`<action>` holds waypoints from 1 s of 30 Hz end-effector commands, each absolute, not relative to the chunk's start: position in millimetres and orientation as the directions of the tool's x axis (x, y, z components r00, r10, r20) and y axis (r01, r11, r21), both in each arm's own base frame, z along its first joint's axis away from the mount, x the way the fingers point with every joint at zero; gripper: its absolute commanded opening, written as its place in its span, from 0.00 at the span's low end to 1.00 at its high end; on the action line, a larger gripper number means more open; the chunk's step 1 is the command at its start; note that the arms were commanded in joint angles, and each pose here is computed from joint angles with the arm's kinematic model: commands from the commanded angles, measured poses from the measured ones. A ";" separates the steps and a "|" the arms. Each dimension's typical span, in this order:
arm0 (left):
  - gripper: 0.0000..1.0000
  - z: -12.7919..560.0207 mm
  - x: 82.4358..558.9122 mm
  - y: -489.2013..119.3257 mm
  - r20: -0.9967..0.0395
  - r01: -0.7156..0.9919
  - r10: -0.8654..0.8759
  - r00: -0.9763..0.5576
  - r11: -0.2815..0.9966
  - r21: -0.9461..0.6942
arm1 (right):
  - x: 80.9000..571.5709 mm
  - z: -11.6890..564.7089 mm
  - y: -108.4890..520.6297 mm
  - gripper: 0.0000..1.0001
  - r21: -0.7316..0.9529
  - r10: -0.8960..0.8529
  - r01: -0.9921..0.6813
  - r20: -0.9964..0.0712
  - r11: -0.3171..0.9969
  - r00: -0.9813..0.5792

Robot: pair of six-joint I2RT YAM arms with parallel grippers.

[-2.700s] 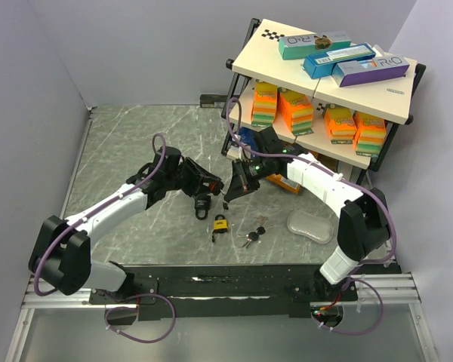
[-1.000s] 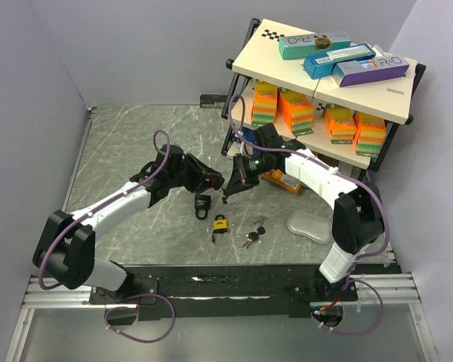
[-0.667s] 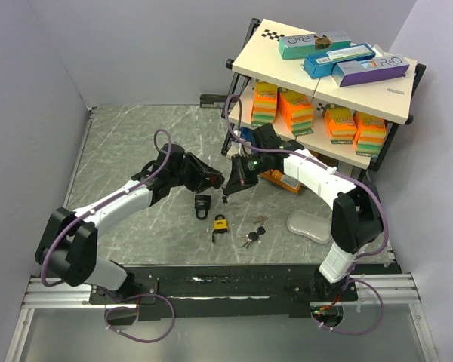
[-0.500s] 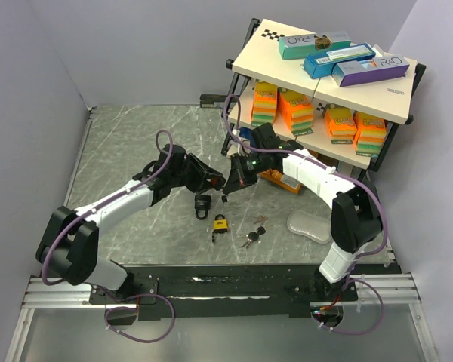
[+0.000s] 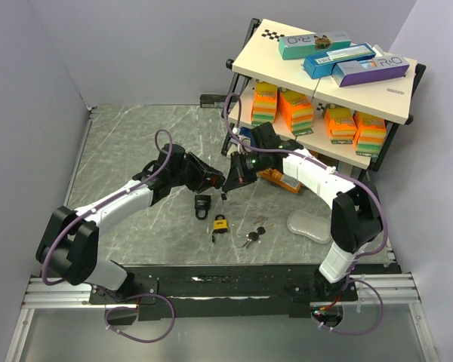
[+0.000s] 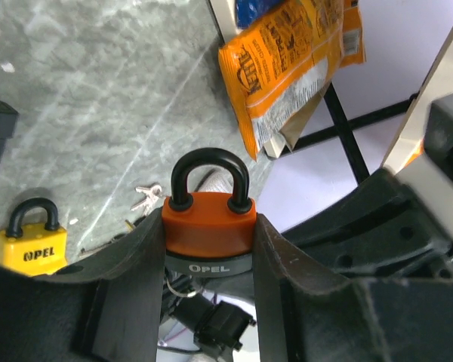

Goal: Unlock with the key

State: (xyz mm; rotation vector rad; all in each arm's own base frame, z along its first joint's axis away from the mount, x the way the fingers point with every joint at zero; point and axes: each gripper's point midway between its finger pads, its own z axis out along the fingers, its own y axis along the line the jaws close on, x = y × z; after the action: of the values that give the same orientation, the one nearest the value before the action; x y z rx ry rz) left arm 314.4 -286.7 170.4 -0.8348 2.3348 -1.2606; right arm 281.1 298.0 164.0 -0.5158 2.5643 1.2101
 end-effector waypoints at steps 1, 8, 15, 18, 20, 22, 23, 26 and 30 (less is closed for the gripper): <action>0.01 215.5 271.6 -329.9 0.048 -0.228 -0.446 -0.894 0.362 -0.904 | 354.4 221.4 313.0 0.00 0.575 -0.041 -0.574 -0.685 0.583 -0.727; 0.01 224.8 269.9 -344.2 0.053 -0.211 -0.413 -0.909 0.348 -0.913 | 370.1 239.9 315.4 0.00 0.537 0.036 -0.594 -0.759 0.599 -0.650; 0.01 230.0 268.3 -359.2 0.052 -0.195 -0.379 -0.924 0.349 -0.916 | 378.9 266.0 316.6 0.00 0.499 0.144 -0.616 -0.834 0.610 -0.533; 0.01 229.7 268.4 -361.5 0.049 -0.191 -0.371 -0.927 0.356 -0.915 | 385.8 276.0 318.7 0.00 0.489 0.148 -0.619 -0.842 0.614 -0.519; 0.01 228.9 268.2 -362.4 0.049 -0.191 -0.367 -0.929 0.360 -0.913 | 390.5 285.1 320.5 0.00 0.484 0.151 -0.624 -0.848 0.613 -0.509; 0.01 228.7 267.0 -363.4 0.048 -0.188 -0.362 -0.931 0.362 -0.913 | 395.2 292.2 324.1 0.00 0.481 0.151 -0.635 -0.852 0.604 -0.501; 0.01 229.5 266.4 -364.0 0.044 -0.182 -0.358 -0.933 0.361 -0.914 | 395.8 291.6 325.2 0.00 0.480 0.145 -0.634 -0.850 0.606 -0.506; 0.01 229.9 266.8 -363.5 0.036 -0.176 -0.359 -0.933 0.367 -0.913 | 402.0 299.8 325.2 0.00 0.482 0.156 -0.638 -0.853 0.601 -0.498; 0.01 230.4 266.5 -364.2 0.012 -0.157 -0.354 -0.935 0.385 -0.910 | 409.2 307.5 320.7 0.00 0.492 0.157 -0.634 -0.847 0.597 -0.508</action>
State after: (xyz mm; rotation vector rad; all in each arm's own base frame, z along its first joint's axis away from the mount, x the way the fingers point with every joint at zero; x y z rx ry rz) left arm 357.2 -298.3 196.1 -0.8050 2.2230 -1.2237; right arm 331.9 295.2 191.3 -0.3907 2.3681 1.0044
